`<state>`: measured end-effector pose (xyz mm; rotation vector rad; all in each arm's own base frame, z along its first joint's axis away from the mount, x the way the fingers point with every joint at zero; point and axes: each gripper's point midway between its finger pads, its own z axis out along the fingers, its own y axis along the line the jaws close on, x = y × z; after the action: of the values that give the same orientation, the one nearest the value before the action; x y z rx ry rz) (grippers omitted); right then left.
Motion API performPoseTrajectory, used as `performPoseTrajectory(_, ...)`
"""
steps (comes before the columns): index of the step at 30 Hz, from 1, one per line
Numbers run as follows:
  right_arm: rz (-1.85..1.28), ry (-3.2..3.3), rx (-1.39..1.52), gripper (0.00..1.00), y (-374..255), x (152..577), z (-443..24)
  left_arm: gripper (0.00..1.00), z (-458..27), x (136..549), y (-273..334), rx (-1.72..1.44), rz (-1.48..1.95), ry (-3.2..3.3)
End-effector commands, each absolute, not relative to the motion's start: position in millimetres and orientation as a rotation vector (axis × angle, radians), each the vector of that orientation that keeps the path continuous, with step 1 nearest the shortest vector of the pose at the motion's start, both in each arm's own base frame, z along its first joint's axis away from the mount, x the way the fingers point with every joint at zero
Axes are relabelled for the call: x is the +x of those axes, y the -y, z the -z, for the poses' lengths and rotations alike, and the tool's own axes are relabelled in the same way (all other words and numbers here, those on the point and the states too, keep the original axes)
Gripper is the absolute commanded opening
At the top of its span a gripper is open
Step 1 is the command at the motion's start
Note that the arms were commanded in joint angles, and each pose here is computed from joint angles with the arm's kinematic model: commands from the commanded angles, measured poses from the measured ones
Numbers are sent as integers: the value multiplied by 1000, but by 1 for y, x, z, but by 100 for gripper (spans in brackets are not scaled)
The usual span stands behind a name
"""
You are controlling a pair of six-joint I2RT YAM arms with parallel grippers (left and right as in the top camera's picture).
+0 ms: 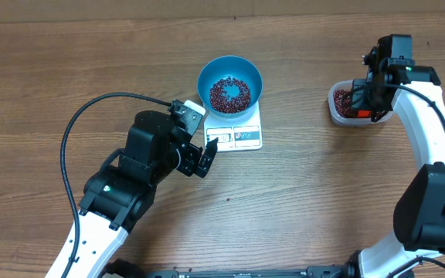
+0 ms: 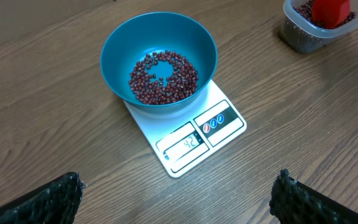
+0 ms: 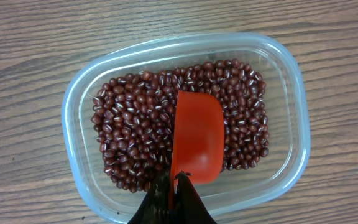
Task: Scoop item into bowl and weigh 150g on scale
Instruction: 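Dip the red scoop into the bean tub again with the right gripper, then drag the red scoop through the beans to fill it, right gripper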
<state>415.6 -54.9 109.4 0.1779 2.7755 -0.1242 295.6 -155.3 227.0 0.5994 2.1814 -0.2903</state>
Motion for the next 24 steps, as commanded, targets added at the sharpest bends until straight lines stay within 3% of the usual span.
performPoseTrajectory(1, 108, -2794, 166, 4, 51, 413, -101, 99, -235, 298, 157, 587, 304, -2169)
performPoseTrajectory(24, -205, -2803, 49, 4, 13, 417, -88, 100, -235, 298, 157, 587, 304, -2169)
